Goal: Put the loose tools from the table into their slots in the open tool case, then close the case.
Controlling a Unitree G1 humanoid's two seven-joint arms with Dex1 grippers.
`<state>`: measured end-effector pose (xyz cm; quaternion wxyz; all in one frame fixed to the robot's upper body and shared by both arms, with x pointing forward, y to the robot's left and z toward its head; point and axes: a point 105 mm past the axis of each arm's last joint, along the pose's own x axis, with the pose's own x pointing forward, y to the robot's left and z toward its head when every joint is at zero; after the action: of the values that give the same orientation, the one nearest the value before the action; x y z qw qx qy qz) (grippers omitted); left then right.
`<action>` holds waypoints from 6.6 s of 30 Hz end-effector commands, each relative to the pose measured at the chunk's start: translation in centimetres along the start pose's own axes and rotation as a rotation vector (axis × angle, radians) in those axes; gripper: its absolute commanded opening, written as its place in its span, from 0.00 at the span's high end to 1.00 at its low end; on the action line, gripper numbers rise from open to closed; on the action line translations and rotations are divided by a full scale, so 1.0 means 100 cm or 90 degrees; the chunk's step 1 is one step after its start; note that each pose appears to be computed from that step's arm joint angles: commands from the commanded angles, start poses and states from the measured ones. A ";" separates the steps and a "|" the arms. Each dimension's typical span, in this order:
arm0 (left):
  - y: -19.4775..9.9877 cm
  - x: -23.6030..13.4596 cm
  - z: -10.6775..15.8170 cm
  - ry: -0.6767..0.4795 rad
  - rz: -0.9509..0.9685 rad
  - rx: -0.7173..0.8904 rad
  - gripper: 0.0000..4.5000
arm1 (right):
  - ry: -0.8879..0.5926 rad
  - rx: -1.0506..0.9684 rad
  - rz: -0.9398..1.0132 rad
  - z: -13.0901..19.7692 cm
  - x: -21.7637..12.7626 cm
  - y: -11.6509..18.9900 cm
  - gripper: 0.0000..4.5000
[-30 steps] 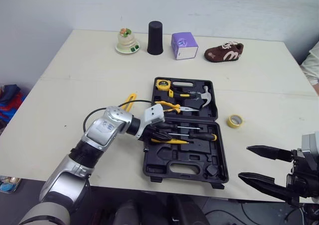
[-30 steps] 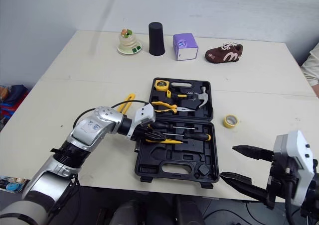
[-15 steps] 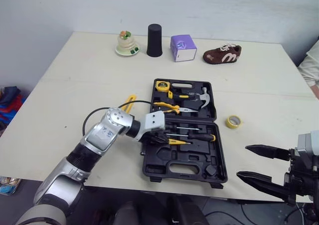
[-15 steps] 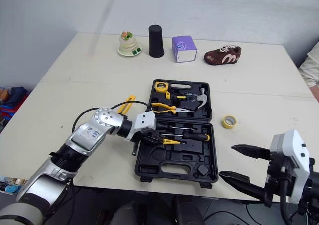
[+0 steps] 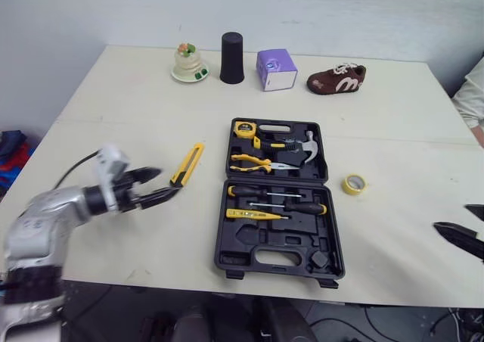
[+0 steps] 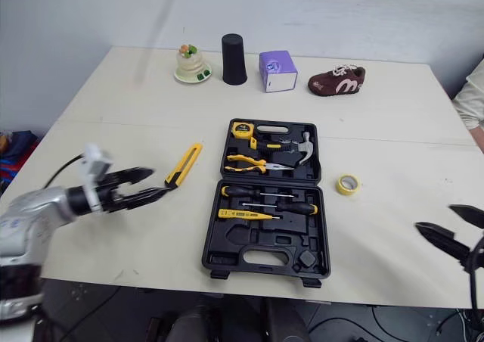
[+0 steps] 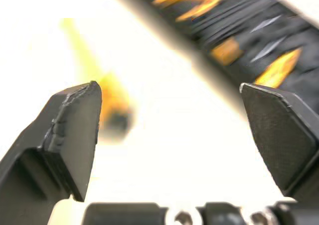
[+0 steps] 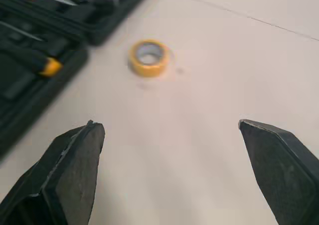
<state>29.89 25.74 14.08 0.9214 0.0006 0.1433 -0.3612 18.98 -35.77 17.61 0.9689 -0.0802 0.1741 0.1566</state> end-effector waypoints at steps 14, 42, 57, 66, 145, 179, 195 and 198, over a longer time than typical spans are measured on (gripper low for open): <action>0.037 -0.059 -0.002 0.011 0.232 -0.007 0.01 | -0.041 -0.021 -0.029 0.011 -0.004 -0.036 0.00; -0.003 0.119 0.005 0.176 0.198 0.019 0.07 | -0.147 -0.128 0.410 0.096 0.018 0.143 0.00; -0.019 0.112 0.051 0.104 0.063 0.153 0.70 | -0.129 -0.120 0.376 0.090 0.013 0.144 0.00; -0.144 0.102 0.058 0.157 -0.402 0.282 0.70 | -0.005 -0.093 0.409 0.059 0.002 0.144 0.00; -0.174 0.147 -0.057 0.241 -0.612 0.415 0.99 | 0.058 -0.046 0.364 0.016 0.012 0.137 0.00; -0.056 0.046 0.068 -0.078 -0.231 0.179 0.02 | 0.038 -0.192 0.161 0.041 0.050 0.008 0.00; -0.170 0.076 0.127 -0.180 -0.510 0.302 0.02 | 0.220 -0.430 0.335 0.061 0.153 0.047 0.00; -0.171 0.076 0.125 -0.174 -0.518 0.309 0.02 | 0.230 -0.439 0.360 0.058 0.159 0.053 0.00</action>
<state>27.79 7.01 24.89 0.7021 0.0938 -0.0574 -0.7035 33.03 -25.20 15.73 0.7633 -0.3567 0.3022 0.4460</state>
